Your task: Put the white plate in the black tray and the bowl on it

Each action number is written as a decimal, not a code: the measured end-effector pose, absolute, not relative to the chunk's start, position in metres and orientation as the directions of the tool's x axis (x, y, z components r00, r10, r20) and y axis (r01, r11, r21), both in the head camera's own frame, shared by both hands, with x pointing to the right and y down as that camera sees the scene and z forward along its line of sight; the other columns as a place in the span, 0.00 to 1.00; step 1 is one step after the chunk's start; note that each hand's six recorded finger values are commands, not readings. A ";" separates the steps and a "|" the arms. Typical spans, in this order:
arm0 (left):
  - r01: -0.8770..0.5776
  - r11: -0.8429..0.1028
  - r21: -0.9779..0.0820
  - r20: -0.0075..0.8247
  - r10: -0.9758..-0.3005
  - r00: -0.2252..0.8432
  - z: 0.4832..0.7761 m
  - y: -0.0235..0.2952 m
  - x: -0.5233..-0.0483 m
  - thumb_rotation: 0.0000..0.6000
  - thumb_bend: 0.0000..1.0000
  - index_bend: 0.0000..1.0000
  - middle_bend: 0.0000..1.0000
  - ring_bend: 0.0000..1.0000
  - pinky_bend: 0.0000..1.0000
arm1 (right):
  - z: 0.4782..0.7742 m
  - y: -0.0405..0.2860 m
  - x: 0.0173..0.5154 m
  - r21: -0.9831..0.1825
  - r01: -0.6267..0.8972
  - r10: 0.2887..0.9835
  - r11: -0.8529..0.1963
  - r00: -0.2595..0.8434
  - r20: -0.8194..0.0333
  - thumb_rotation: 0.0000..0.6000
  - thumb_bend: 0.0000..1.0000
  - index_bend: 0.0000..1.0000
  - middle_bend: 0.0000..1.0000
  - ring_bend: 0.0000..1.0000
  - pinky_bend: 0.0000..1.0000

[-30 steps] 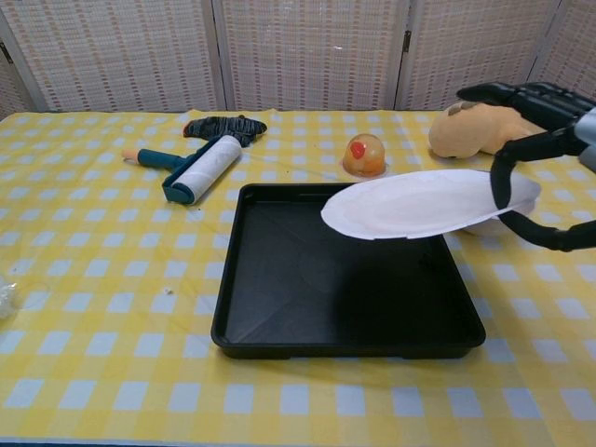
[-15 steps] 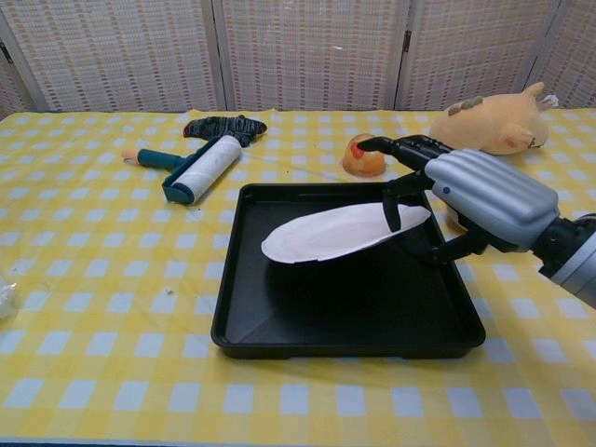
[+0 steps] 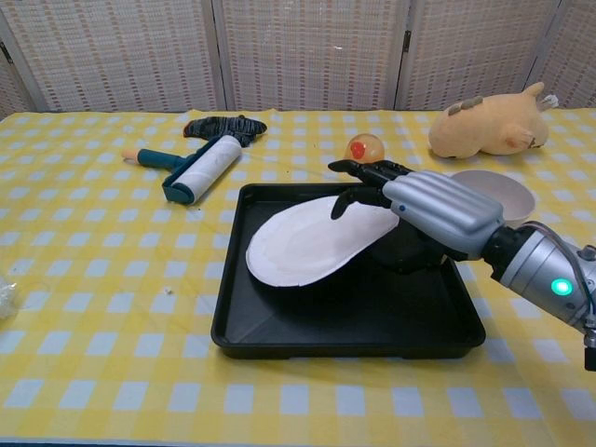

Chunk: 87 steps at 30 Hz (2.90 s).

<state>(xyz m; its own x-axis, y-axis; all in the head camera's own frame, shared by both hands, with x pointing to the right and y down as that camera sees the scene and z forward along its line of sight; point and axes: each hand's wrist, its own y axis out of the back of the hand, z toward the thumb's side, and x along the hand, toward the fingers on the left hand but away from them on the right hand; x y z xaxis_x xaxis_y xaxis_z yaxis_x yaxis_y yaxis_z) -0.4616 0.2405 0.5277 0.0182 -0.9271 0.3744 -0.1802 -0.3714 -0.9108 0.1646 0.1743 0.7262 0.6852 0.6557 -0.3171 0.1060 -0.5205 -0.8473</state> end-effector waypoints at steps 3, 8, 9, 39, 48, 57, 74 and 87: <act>-0.183 -0.370 -0.911 0.373 -0.928 0.016 0.526 0.241 -0.462 1.00 0.28 0.00 0.00 0.01 0.00 | 0.722 0.175 0.162 -0.843 0.096 0.643 -0.529 0.694 -0.325 1.00 0.47 0.12 0.00 0.00 0.00; -0.186 -0.373 -0.909 0.377 -0.926 0.014 0.527 0.241 -0.463 1.00 0.28 0.00 0.00 0.01 0.00 | 0.710 0.177 0.164 -0.838 0.058 0.618 -0.542 0.703 -0.351 1.00 0.39 0.06 0.00 0.00 0.00; -0.186 -0.374 -0.909 0.378 -0.926 0.015 0.527 0.240 -0.463 1.00 0.28 0.00 0.00 0.01 0.00 | 0.708 0.177 0.166 -0.837 0.046 0.613 -0.545 0.703 -0.360 1.00 0.37 0.05 0.00 0.00 0.00; -0.170 -0.418 -0.893 0.418 -0.908 0.034 0.542 0.243 -0.454 1.00 0.28 0.00 0.00 0.01 0.00 | 0.699 0.141 0.332 -0.851 -0.107 0.786 -0.514 0.339 -0.517 1.00 0.31 0.40 0.00 0.00 0.00; -0.164 -0.420 -0.893 0.422 -0.906 0.022 0.544 0.242 -0.456 1.00 0.28 0.00 0.00 0.01 0.00 | 0.719 0.136 0.337 -0.838 -0.098 0.783 -0.537 0.312 -0.538 1.00 0.31 0.45 0.00 0.00 0.00; -0.161 -0.417 -0.894 0.421 -0.907 0.014 0.545 0.241 -0.457 1.00 0.28 0.00 0.00 0.01 0.00 | 0.738 0.130 0.322 -0.834 -0.119 0.770 -0.538 0.331 -0.545 1.00 0.41 0.52 0.00 0.00 0.00; -0.169 -0.408 -0.897 0.411 -0.912 0.018 0.541 0.241 -0.457 1.00 0.28 0.00 0.00 0.01 0.00 | 0.720 0.125 0.298 -0.889 -0.054 0.804 -0.454 0.404 -0.435 1.00 0.48 0.63 0.01 0.00 0.00; -0.176 -0.407 -0.896 0.409 -0.912 0.028 0.538 0.243 -0.454 1.00 0.28 0.00 0.00 0.01 0.00 | 0.683 0.134 0.218 -0.918 -0.014 0.737 -0.396 0.591 -0.327 1.00 0.48 0.63 0.01 0.00 0.00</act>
